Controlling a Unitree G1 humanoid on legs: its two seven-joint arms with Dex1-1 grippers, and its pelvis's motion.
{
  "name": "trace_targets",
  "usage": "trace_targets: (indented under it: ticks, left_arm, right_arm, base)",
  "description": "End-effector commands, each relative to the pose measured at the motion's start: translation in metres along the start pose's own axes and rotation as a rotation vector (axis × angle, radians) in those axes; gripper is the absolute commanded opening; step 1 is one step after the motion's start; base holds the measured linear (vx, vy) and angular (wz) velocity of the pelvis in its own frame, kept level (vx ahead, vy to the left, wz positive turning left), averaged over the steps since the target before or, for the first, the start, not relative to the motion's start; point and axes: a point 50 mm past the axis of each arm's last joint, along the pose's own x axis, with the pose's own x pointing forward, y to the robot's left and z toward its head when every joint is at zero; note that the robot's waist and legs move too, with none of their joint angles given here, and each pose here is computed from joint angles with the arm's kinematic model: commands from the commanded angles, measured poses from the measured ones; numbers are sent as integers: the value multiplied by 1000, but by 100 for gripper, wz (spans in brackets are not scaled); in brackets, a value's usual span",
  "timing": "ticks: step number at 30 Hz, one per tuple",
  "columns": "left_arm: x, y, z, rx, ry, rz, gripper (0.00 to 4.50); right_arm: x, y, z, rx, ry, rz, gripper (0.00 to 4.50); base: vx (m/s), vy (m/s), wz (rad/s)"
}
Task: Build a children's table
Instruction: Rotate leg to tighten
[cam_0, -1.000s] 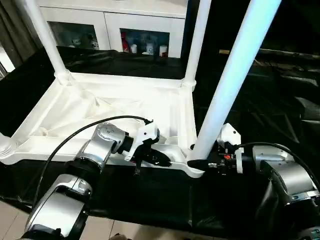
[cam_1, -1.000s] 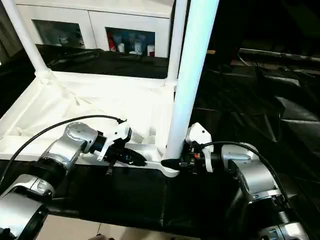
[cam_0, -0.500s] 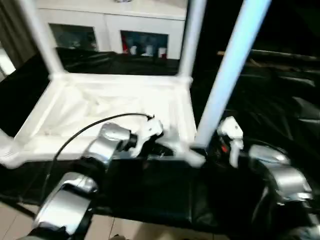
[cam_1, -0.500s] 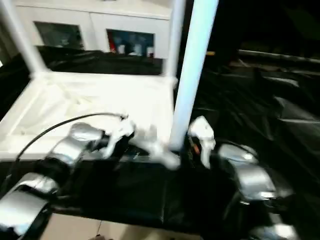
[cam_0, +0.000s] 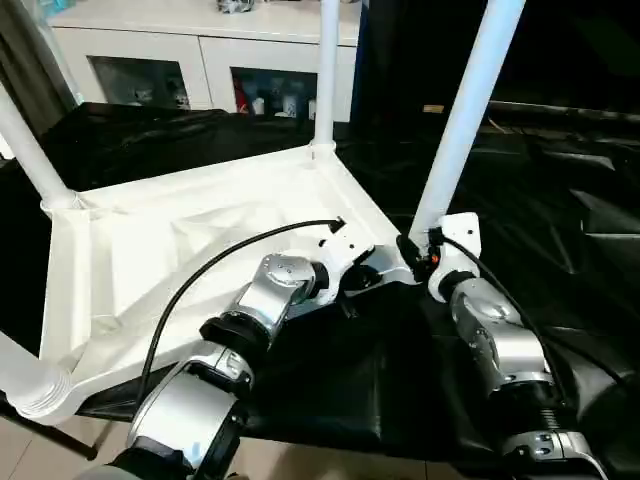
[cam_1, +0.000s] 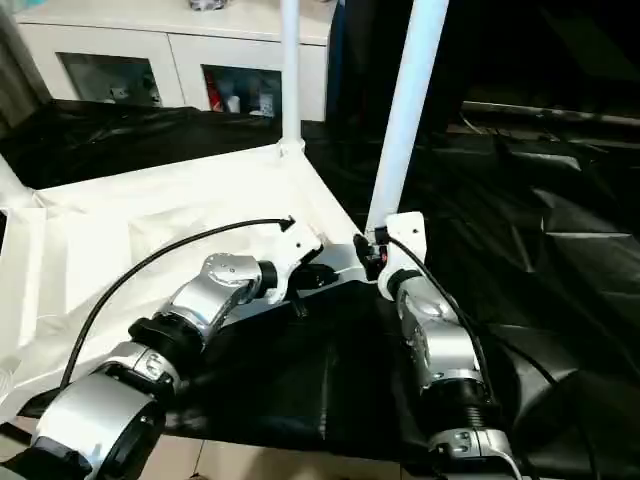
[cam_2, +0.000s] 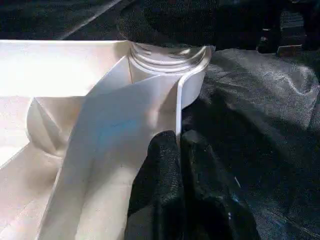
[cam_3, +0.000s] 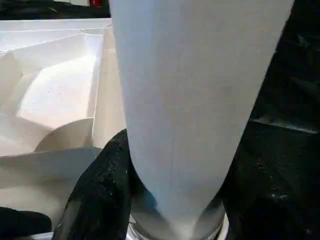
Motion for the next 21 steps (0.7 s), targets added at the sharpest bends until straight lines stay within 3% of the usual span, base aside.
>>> trace_targets:
  ticks: [1, 6, 9, 10, 21]
  left_arm:
    - [10, -12, 5, 5, -16, -43, 0]
    - [0, -5, -3, 2, 19, -87, 0]
    - [-7, -2, -9, 8, 48, -132, 0]
    - [-15, 1, -15, 15, 79, -186, 0]
    - [-55, 11, -33, 78, 194, -428, 0]
  right_arm:
    - [3, 37, -22, 66, 98, 195, 268]
    - [0, 34, -13, -10, 91, 339, 290]
    - [-7, 30, -12, -102, 103, 459, 290]
    - [-17, 28, -10, -169, 115, 591, 290]
    - [-51, 4, 0, -247, 190, 907, 290]
  base:
    - [0, 0, 0]
    - [0, 0, 0]
    - [0, 0, 0]
    - [0, 0, 0]
    - [0, 0, 0]
